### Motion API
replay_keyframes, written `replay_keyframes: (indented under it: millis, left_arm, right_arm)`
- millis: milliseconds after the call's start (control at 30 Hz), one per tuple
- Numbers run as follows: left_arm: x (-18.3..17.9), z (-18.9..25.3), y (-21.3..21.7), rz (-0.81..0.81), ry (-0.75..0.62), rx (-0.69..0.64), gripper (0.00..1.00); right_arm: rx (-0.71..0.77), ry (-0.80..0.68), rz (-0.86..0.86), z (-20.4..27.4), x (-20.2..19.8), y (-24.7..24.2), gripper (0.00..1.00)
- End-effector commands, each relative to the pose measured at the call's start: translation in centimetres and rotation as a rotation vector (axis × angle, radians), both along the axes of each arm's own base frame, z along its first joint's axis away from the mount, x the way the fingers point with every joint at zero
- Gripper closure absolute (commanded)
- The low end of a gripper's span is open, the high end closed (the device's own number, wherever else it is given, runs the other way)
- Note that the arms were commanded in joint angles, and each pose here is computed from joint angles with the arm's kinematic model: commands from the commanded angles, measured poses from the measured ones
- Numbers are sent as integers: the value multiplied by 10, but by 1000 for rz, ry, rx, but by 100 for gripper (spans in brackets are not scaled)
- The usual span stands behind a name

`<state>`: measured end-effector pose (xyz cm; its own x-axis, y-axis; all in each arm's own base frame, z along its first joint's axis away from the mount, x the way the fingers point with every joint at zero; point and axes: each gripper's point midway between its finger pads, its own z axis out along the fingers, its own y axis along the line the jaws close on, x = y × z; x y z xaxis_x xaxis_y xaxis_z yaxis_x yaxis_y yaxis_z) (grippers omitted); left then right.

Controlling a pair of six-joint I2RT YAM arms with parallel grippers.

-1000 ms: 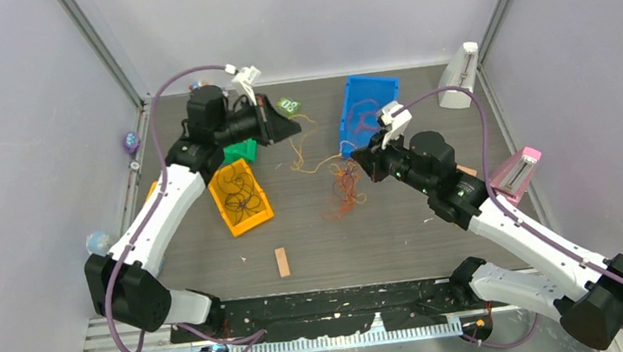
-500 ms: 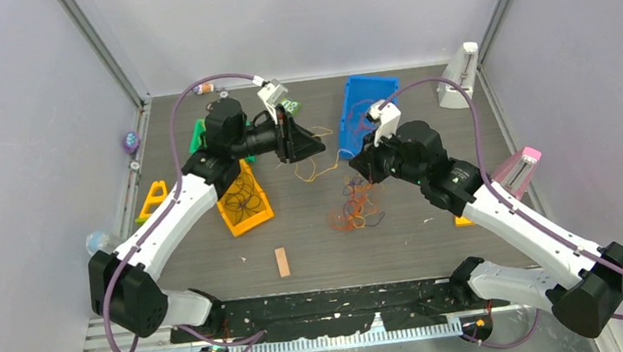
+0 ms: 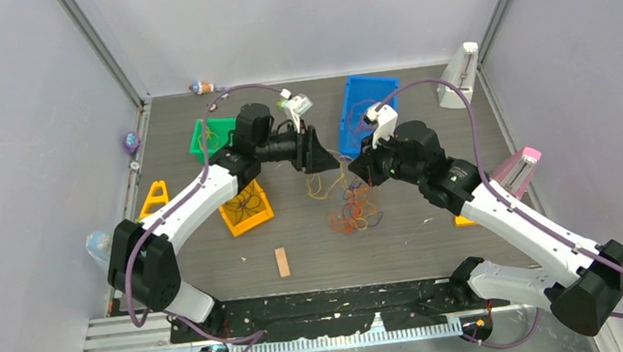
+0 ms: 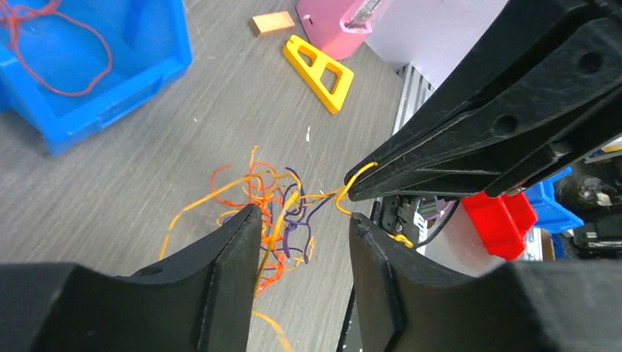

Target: Untangle the cables

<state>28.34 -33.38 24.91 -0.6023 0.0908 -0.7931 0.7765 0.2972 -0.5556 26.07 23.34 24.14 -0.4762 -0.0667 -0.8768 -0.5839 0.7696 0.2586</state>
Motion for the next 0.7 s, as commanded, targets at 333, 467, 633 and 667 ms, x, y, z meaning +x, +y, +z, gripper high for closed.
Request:
replay_keyframes:
  millis: [333,467,633,667]
  left_arm:
    - [-11,23,-15,-65,10,-51,45]
    - [-13,15,-18,-94,47,-48,45]
    - [-15,13,-21,-109,64,-74,45]
    - [-14,15,-22,-106,62,-82,53]
  right_arm:
    - [15,-33,7,15,6,5,95]
    - [32,-41,18,20,5,7,95]
    - [33,-42,27,22,5,9,95]
    - [31,-40,29,21,5,9,94]
